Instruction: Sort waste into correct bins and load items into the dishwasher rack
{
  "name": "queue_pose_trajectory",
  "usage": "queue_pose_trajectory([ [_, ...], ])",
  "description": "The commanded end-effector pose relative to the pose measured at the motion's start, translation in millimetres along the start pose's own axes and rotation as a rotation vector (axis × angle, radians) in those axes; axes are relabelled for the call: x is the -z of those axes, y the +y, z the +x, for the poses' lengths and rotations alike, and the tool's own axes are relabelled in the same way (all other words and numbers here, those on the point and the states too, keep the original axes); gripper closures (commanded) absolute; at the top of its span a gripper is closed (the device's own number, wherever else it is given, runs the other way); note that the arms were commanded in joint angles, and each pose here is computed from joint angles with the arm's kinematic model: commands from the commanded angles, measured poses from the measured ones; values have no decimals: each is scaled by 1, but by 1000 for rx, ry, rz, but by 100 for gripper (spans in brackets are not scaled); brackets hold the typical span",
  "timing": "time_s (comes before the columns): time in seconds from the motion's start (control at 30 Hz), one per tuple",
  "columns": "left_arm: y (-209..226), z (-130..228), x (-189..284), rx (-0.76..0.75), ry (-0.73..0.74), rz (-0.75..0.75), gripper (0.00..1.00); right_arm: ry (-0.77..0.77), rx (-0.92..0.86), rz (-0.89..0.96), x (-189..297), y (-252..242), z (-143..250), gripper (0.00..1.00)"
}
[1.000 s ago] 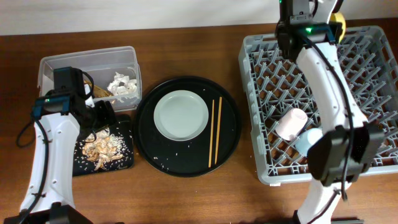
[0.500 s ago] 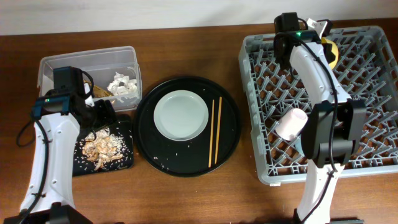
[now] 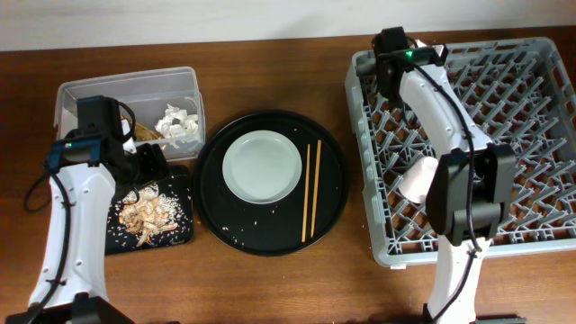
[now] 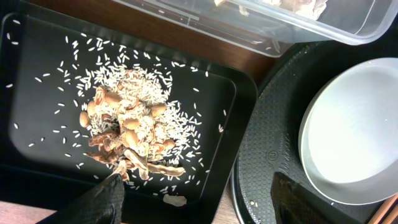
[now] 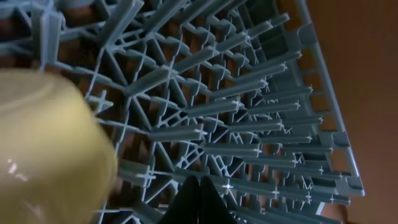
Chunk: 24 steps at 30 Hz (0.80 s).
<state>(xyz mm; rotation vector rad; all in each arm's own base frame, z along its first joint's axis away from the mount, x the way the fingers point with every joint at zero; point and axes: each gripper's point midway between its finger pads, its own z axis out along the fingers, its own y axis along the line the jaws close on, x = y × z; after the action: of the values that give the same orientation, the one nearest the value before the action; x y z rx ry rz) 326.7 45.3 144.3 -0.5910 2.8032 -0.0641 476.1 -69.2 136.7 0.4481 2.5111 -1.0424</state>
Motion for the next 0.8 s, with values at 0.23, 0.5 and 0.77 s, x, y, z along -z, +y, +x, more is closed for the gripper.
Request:
queue_pose_trajectory([
  [0.23, -1, -2, 4, 7, -15, 5, 15, 157, 278, -952, 170, 10, 58, 20],
  [0.5, -1, -1, 4, 7, -14, 5, 13, 421, 477, -1065, 214, 106, 184, 19],
  [0.77, -1, -1, 4, 7, -14, 5, 13, 354, 385, -911, 150, 161, 240, 39],
])
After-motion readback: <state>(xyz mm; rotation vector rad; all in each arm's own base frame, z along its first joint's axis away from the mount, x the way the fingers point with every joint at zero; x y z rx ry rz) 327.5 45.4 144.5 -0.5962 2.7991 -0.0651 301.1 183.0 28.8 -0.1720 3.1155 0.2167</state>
